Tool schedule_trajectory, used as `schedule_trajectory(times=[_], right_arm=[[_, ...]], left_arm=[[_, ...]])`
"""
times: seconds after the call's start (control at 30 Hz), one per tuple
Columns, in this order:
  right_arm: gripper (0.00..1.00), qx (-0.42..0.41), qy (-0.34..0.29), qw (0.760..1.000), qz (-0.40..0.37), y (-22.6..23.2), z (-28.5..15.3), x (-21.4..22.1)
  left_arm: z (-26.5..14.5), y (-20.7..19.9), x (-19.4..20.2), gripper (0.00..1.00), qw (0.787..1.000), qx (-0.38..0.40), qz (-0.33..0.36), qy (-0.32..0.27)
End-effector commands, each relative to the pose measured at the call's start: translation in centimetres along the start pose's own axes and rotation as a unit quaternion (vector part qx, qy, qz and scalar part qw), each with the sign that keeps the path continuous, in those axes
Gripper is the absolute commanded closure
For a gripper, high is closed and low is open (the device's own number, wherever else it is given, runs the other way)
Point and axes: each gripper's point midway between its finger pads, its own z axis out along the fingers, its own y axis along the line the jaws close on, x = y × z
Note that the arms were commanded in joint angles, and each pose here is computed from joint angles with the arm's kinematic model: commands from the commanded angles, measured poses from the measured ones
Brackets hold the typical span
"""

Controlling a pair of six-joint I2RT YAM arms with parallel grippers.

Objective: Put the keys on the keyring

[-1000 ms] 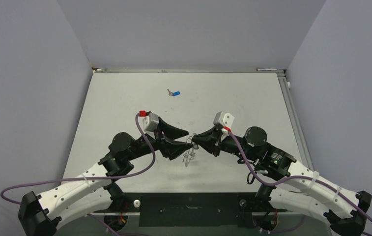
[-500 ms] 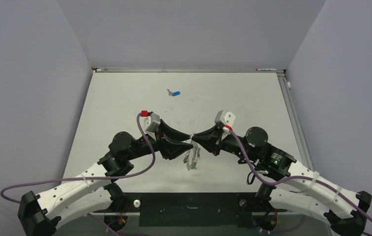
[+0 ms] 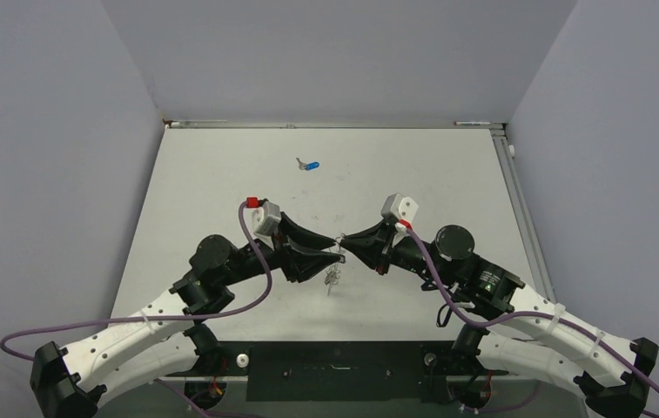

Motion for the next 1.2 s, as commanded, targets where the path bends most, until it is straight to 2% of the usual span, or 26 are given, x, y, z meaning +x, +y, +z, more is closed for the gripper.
schedule_trajectory(times=[0.0,0.6,0.87,1.07,1.17], right_arm=[[0.95,0.021,-0.046,0.999,0.001,-0.6,0.2,-2.4],[0.95,0.028,-0.040,0.999,0.002,-0.9,0.5,-2.1],[0.95,-0.008,-0.030,1.000,-0.001,0.3,0.6,-1.8],[0.95,-0.051,-0.019,0.999,-0.007,1.7,0.8,-1.0],[0.95,-0.076,-0.013,0.997,-0.017,2.5,0.9,-0.6]], left_arm=[[-0.1,-1.8,-2.5,0.62,0.999,0.024,0.020,-0.031],[-0.7,-2.1,-2.5,0.63,0.999,0.018,0.028,-0.032],[-2.4,-2.0,-3.2,0.47,0.998,-0.013,0.034,-0.043],[-4.3,-1.9,-4.5,0.46,0.997,-0.056,0.027,-0.041],[-5.0,-1.5,-4.3,0.46,0.996,-0.087,0.030,-0.009]])
